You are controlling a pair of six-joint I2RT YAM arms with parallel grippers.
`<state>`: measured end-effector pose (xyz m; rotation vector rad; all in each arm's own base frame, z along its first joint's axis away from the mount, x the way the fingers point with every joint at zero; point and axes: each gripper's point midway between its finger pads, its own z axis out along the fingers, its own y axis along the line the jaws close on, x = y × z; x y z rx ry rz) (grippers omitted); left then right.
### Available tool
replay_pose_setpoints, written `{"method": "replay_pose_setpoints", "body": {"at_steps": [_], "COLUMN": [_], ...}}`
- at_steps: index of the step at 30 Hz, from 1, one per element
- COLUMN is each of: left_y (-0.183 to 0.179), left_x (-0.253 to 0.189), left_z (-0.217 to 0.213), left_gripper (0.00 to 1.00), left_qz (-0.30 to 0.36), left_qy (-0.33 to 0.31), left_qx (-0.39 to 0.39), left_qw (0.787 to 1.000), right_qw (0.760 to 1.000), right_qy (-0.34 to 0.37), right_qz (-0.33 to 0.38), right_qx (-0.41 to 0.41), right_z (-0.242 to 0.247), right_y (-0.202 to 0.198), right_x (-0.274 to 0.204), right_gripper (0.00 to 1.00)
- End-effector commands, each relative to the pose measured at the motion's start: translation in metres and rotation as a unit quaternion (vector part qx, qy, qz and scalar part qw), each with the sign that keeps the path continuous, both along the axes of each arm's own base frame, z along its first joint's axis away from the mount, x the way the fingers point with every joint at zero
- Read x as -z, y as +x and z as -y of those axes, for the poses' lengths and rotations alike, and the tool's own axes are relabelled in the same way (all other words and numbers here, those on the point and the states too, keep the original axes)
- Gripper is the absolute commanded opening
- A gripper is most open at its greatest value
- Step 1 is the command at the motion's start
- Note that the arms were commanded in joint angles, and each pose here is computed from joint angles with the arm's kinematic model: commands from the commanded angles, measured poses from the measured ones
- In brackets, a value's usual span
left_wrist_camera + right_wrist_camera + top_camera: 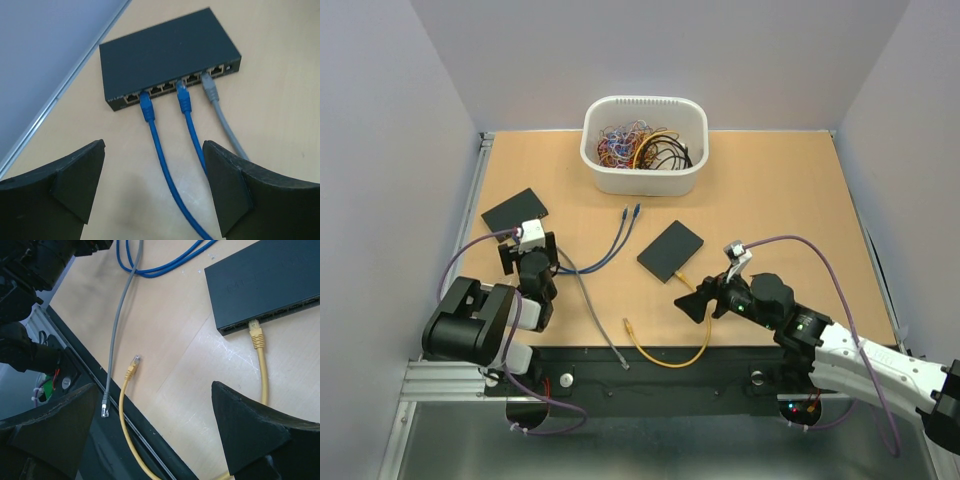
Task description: Insert the plug into the switch port
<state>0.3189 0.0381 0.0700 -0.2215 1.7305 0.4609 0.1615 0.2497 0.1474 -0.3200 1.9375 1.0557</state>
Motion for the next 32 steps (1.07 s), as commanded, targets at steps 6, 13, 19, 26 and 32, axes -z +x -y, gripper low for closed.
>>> {"method": "replay_pose_setpoints", "body": {"at_steps": [6, 13, 19, 26, 32], "left_y": [0.042, 0.042, 0.042, 0.042, 0.042], "left_x": [-0.112, -0.108, -0.108, -0.108, -0.109], "left_z": [0.007, 0.006, 0.007, 0.007, 0.007], "left_gripper": [0.88, 0.99, 0.99, 0.99, 0.99], "left_qz": [0.237, 0.230, 0.231, 0.231, 0.232], "left_qy": [-0.063, -0.059, -0.059, -0.059, -0.059], "left_qx": [0.035, 0.030, 0.033, 0.032, 0.033], "left_qw": [0.969, 0.971, 0.971, 0.971, 0.970], "right_qw": [1.000, 0.998, 0.995, 0.990, 0.990], "right_qy": [0.001, 0.023, 0.048, 0.062, 0.068], "right_qz": [0.016, 0.007, 0.013, 0.018, 0.020], "right_qx": [0.020, 0.050, 0.081, 0.122, 0.125], "right_z": [-0.002, 0.002, 0.010, 0.018, 0.018], "right_y": [0.011, 0.016, 0.022, 0.032, 0.033], "right_x": [-0.012, -0.020, -0.032, -0.041, -0.045], "right_gripper": [1.00, 1.00, 1.00, 1.00, 1.00]}}
